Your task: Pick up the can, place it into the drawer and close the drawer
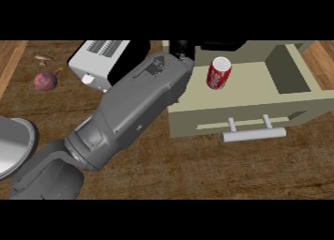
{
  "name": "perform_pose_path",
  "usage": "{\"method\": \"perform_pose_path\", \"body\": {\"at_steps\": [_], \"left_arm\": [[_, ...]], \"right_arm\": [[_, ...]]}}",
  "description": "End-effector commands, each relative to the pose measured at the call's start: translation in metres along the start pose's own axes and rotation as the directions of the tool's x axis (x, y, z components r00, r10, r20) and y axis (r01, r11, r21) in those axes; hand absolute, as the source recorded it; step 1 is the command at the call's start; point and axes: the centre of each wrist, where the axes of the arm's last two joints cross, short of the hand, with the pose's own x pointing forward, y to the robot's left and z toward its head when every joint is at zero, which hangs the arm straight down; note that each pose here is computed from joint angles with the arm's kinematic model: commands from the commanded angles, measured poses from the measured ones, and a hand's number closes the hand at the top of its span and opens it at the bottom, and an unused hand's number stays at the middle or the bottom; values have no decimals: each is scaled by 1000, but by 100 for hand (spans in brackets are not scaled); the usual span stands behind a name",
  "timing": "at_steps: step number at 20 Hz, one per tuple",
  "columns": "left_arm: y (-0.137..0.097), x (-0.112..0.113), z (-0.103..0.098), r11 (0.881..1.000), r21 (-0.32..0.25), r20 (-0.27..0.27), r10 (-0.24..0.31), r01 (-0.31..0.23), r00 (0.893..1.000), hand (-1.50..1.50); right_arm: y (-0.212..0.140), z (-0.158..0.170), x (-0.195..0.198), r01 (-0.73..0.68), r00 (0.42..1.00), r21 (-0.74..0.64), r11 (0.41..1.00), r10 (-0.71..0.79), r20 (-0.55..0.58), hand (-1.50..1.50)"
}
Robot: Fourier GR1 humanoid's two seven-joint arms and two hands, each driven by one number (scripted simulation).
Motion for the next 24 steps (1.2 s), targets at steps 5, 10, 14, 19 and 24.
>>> {"method": "perform_pose_path", "body": {"at_steps": [5, 10, 14, 19, 24], "left_arm": [[8, -16, -3, 998, 66, -12, -16, 17, 1000, -150], [-3, -6, 3, 998, 61, 12, 11, -12, 1000, -150], [-1, -11, 3, 998, 55, 32, 26, -28, 999, -150], [-1, -8, 3, 996, 51, 45, 68, -70, 997, -150], [-9, 5, 5, 997, 36, 86, 67, -71, 994, -150]], "right_arm": [[3, -4, 0, 6, 1000, 11, 1000, -6, 9, -150], [5, -10, -3, -8, 1000, -8, 1000, 8, 21, -150], [4, 1, -2, -48, 998, 14, 999, 47, 51, -150], [-1, -18, 30, -327, 930, 46, 944, 313, 194, -150], [22, -22, 31, -386, 894, 68, 920, 355, 275, -150]]}}
